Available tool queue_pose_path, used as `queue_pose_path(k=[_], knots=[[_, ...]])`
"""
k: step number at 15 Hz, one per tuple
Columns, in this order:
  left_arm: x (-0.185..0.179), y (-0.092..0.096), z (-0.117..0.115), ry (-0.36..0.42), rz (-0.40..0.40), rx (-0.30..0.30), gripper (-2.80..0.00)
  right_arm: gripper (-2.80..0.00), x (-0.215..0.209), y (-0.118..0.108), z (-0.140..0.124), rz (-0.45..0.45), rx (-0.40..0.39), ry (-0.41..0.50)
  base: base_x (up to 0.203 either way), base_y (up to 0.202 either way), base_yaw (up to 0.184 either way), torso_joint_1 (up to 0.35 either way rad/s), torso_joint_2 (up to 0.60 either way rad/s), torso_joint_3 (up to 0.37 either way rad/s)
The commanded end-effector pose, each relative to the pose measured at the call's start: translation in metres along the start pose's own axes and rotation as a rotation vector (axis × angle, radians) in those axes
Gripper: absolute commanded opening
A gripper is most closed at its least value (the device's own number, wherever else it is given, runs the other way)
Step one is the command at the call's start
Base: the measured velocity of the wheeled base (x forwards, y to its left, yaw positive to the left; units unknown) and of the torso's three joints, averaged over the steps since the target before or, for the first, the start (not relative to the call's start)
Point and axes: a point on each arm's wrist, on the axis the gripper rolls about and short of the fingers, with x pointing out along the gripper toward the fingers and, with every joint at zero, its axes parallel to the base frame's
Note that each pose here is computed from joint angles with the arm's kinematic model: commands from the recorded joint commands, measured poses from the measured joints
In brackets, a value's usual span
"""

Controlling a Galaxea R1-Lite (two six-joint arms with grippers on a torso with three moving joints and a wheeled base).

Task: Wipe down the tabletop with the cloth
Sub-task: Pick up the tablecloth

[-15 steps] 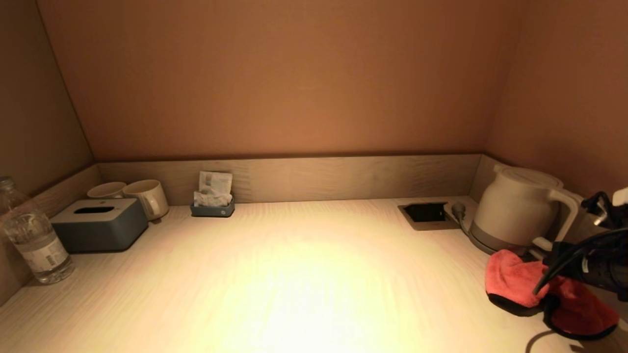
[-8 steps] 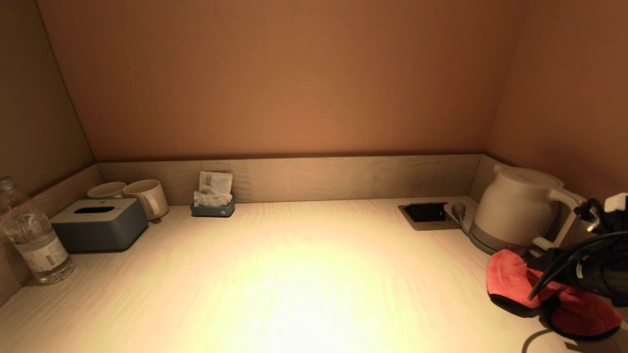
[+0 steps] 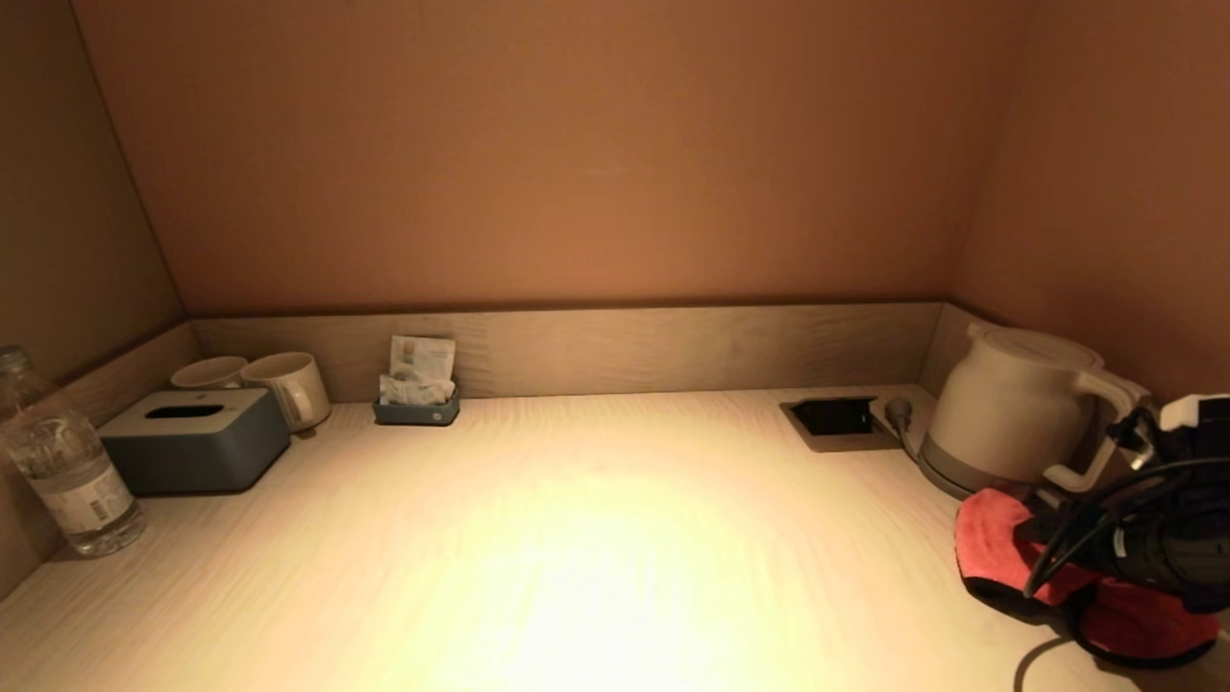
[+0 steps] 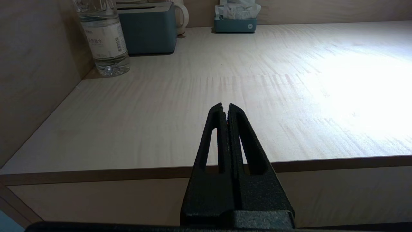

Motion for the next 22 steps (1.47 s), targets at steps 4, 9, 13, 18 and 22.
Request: queue_pose_path(k=[4,9,13,18,22], knots=[[0.0,0.0,0.0,0.002,-0.001,0.0,-2.8,0.0,0.011,-0.002,-0.008,-0.002,0.005,0.045,0.0,0.0,0.0,0.0,0.0,0.0],[0.0,0.0,0.0,0.002,0.001,0.0,-2.8,-2.8,0.022,-0.003,-0.015,-0.006,-0.006,-0.012,0.0,0.0,0.0,0.0,0.0,0.0],[0.0,0.0,0.0,0.001,0.001,0.0,-2.8,-2.8,0.02,-0.003,-0.015,-0.004,-0.004,-0.013,0.0,0.0,0.0,0.0,0.0,0.0],[0.0,0.0,0.0,0.001,0.0,0.0,-2.8,-2.8,0.018,-0.002,-0.015,0.001,-0.001,-0.019,0.0,0.0,0.0,0.0,0.0,0.0],[0.0,0.0,0.0,0.002,0.001,0.0,-2.8,-2.8,0.011,-0.002,-0.013,0.004,-0.003,-0.045,0.0,0.0,0.0,0.0,0.0,0.0]])
